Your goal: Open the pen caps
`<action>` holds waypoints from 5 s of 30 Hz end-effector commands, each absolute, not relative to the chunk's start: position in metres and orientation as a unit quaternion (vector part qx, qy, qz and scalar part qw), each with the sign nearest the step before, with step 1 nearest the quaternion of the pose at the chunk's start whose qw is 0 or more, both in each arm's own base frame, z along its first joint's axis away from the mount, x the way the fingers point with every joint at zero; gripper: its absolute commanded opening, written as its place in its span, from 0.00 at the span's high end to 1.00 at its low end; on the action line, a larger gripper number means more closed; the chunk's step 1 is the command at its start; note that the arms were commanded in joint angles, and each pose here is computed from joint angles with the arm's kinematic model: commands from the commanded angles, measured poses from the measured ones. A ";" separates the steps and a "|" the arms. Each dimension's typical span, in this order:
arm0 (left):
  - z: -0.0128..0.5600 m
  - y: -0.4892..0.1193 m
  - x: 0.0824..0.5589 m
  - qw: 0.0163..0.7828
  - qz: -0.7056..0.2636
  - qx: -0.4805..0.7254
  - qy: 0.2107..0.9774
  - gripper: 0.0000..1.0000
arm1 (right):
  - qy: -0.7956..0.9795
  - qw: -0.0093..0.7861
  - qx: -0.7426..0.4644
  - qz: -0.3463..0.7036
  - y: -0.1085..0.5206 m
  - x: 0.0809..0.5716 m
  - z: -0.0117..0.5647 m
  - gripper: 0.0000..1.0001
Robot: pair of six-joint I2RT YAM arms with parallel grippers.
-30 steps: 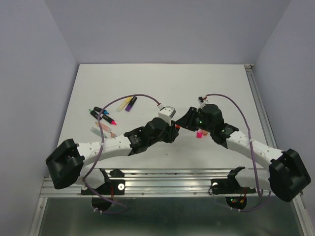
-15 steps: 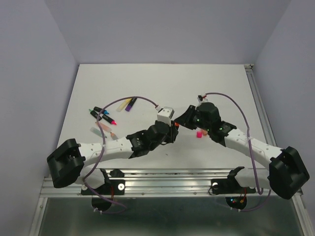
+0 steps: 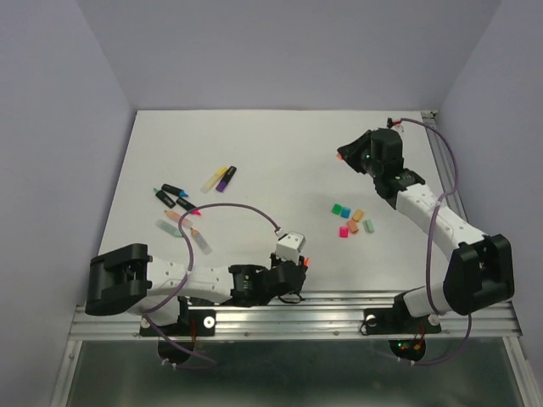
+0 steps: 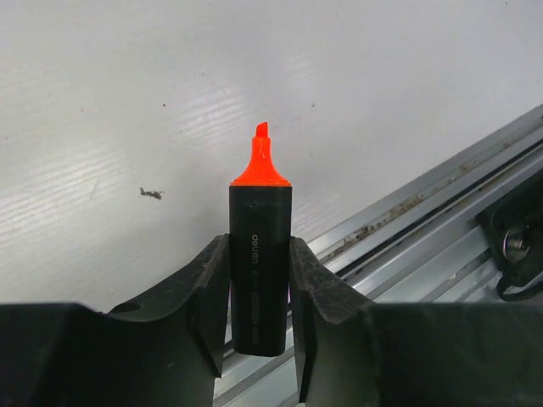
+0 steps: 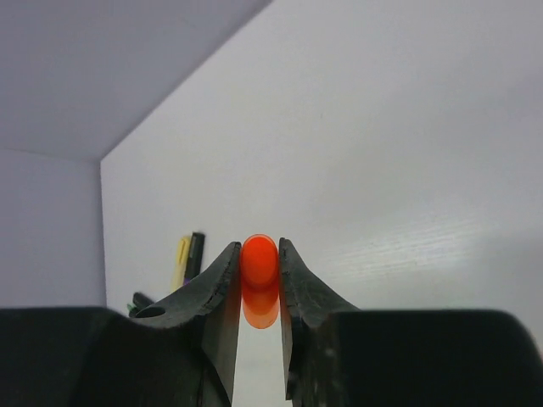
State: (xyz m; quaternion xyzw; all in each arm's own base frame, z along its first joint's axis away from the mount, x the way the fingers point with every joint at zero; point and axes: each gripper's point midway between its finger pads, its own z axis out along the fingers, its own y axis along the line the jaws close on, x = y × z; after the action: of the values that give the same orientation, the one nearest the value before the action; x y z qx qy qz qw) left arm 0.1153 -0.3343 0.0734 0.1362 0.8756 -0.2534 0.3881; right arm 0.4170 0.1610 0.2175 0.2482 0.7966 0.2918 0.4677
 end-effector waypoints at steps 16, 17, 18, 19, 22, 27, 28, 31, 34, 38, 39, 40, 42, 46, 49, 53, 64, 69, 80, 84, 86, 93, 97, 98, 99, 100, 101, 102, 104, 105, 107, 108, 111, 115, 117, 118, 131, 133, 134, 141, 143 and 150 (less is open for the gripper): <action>0.130 -0.279 0.198 0.445 -0.179 -0.031 0.877 1.00 | 0.871 0.410 0.102 0.250 0.156 0.365 0.134 0.99; 0.125 -0.270 0.203 0.437 -0.166 -0.036 0.883 1.00 | 0.879 0.393 0.094 0.253 0.158 0.357 0.120 0.98; 0.121 -0.260 0.209 0.433 -0.153 -0.054 0.887 1.00 | 0.878 0.393 0.091 0.257 0.160 0.357 0.121 0.97; 0.117 -0.251 0.214 0.429 -0.142 -0.069 0.889 1.00 | 0.884 0.380 0.090 0.255 0.159 0.349 0.107 0.96; 0.108 -0.221 0.228 0.424 -0.103 -0.113 0.893 1.00 | 0.887 0.377 0.074 0.257 0.162 0.345 0.098 0.96; 0.090 -0.175 0.243 0.400 -0.052 -0.174 0.899 1.00 | 0.912 0.344 0.052 0.216 0.156 0.328 0.068 0.94; 0.085 -0.170 0.244 0.392 -0.045 -0.179 0.901 1.00 | 0.914 0.342 0.048 0.213 0.157 0.327 0.068 0.94; 0.075 -0.153 0.247 0.375 -0.021 -0.202 0.905 1.00 | 0.920 0.333 0.029 0.204 0.162 0.324 0.065 0.91; 0.071 -0.147 0.247 0.367 -0.012 -0.213 0.906 1.00 | 0.927 0.318 0.021 0.196 0.165 0.322 0.055 0.91; 0.067 -0.138 0.250 0.360 0.002 -0.227 0.905 1.00 | 0.942 0.293 0.016 0.164 0.165 0.316 0.043 0.91; 0.067 -0.135 0.251 0.359 0.006 -0.231 0.904 1.00 | 0.943 0.291 0.016 0.161 0.164 0.316 0.041 0.91; 0.067 -0.133 0.252 0.359 0.011 -0.233 0.904 1.00 | 0.943 0.290 0.015 0.160 0.165 0.315 0.041 0.91; 0.068 -0.128 0.252 0.359 0.019 -0.239 0.902 1.00 | 0.943 0.292 0.016 0.159 0.165 0.313 0.041 0.85; 0.068 -0.123 0.254 0.359 0.020 -0.242 0.901 1.00 | 0.940 0.301 0.018 0.158 0.165 0.313 0.047 0.62; 0.066 -0.121 0.253 0.353 0.021 -0.245 0.902 1.00 | 0.939 0.308 0.023 0.151 0.162 0.314 0.051 0.48; 0.064 -0.116 0.253 0.351 0.028 -0.249 0.902 1.00 | 0.933 0.325 0.020 0.157 0.161 0.314 0.063 0.35; 0.066 -0.088 0.267 0.354 0.056 -0.272 0.893 0.97 | 0.854 0.451 -0.012 0.260 0.173 0.300 0.157 0.00; 0.060 -0.074 0.275 0.342 0.080 -0.276 0.895 0.94 | 0.843 0.477 -0.002 0.251 0.163 0.295 0.174 0.00; 0.043 -0.067 0.275 0.306 0.111 -0.258 0.910 0.82 | 0.861 0.464 0.013 0.210 0.152 0.302 0.159 0.00; 0.047 -0.068 0.276 0.308 0.108 -0.258 0.910 0.55 | 0.861 0.463 0.012 0.210 0.152 0.302 0.159 0.00; 0.051 -0.070 0.278 0.312 0.100 -0.256 0.909 0.49 | 0.861 0.463 0.013 0.209 0.152 0.301 0.159 0.00; 0.080 -0.078 0.289 0.342 0.063 -0.254 0.902 0.30 | 0.857 0.468 0.016 0.215 0.152 0.301 0.164 0.00; 0.125 -0.101 0.316 0.402 -0.009 -0.217 0.890 0.01 | 0.851 0.462 -0.002 0.248 0.164 0.295 0.169 0.00; 0.138 -0.107 0.321 0.418 -0.022 -0.175 0.891 0.01 | 0.850 0.463 -0.005 0.250 0.165 0.295 0.169 0.00; 0.152 -0.118 0.334 0.442 -0.050 -0.155 0.882 0.01 | 0.850 0.462 -0.007 0.254 0.166 0.295 0.169 0.00; 0.164 -0.130 0.340 0.452 -0.076 -0.132 0.879 0.01 | 0.849 0.462 -0.008 0.256 0.167 0.295 0.169 0.00; 0.176 -0.138 0.351 0.476 -0.082 -0.087 0.871 0.01 | 0.850 0.460 -0.008 0.258 0.168 0.294 0.169 0.00; 0.188 -0.149 0.357 0.486 -0.102 -0.060 0.866 0.01 | 0.850 0.461 -0.009 0.257 0.168 0.294 0.169 0.00; 0.193 -0.155 0.371 0.492 -0.107 -0.020 0.864 0.01 | 0.850 0.461 -0.008 0.255 0.167 0.294 0.169 0.00; 0.207 -0.163 0.381 0.505 -0.122 0.014 0.854 0.01 | 0.850 0.461 -0.008 0.255 0.167 0.294 0.169 0.00; 0.201 -0.166 0.396 0.497 -0.117 0.036 0.859 0.01 | 0.850 0.462 -0.008 0.253 0.166 0.294 0.169 0.00; 0.200 -0.162 0.402 0.494 -0.105 0.037 0.862 0.01 | 0.850 0.461 -0.008 0.252 0.166 0.294 0.169 0.00; 0.193 -0.161 0.426 0.489 -0.084 0.068 0.865 0.01 | 0.851 0.465 -0.006 0.245 0.163 0.294 0.170 0.00; 0.164 -0.158 0.446 0.450 -0.088 0.064 0.886 0.01 | 0.850 0.471 0.002 0.236 0.158 0.296 0.170 0.00; 0.143 -0.160 0.455 0.425 -0.088 0.070 0.898 0.01 | 0.850 0.471 0.002 0.235 0.158 0.296 0.171 0.00; 0.127 -0.159 0.458 0.409 -0.081 0.071 0.906 0.01 | 0.852 0.469 0.003 0.235 0.158 0.296 0.169 0.00; 0.087 -0.144 0.471 0.374 -0.049 0.062 0.924 0.01 | 0.857 0.460 0.007 0.233 0.160 0.298 0.164 0.00; 0.081 -0.145 0.470 0.368 -0.050 0.063 0.926 0.01 | 0.857 0.460 0.008 0.233 0.160 0.299 0.163 0.00; 0.079 -0.146 0.469 0.366 -0.052 0.064 0.927 0.01 | 0.857 0.460 0.008 0.233 0.160 0.299 0.163 0.00; 0.064 -0.139 0.471 0.353 -0.030 0.058 0.933 0.01 | 0.858 0.459 0.009 0.233 0.160 0.299 0.162 0.00; 0.063 -0.137 0.472 0.353 -0.025 0.058 0.933 0.01 | 0.858 0.458 0.008 0.233 0.160 0.299 0.162 0.00; 0.060 -0.137 0.478 0.361 -0.021 0.057 0.930 0.01 | 0.859 0.456 0.008 0.232 0.160 0.300 0.159 0.00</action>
State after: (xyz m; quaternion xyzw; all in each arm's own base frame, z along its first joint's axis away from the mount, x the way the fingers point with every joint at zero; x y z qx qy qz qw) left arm 0.4584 -0.1386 0.0402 0.0583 0.9424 -0.0289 0.3281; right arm 0.2959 0.1597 0.1580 0.0084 0.8630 0.2339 0.4477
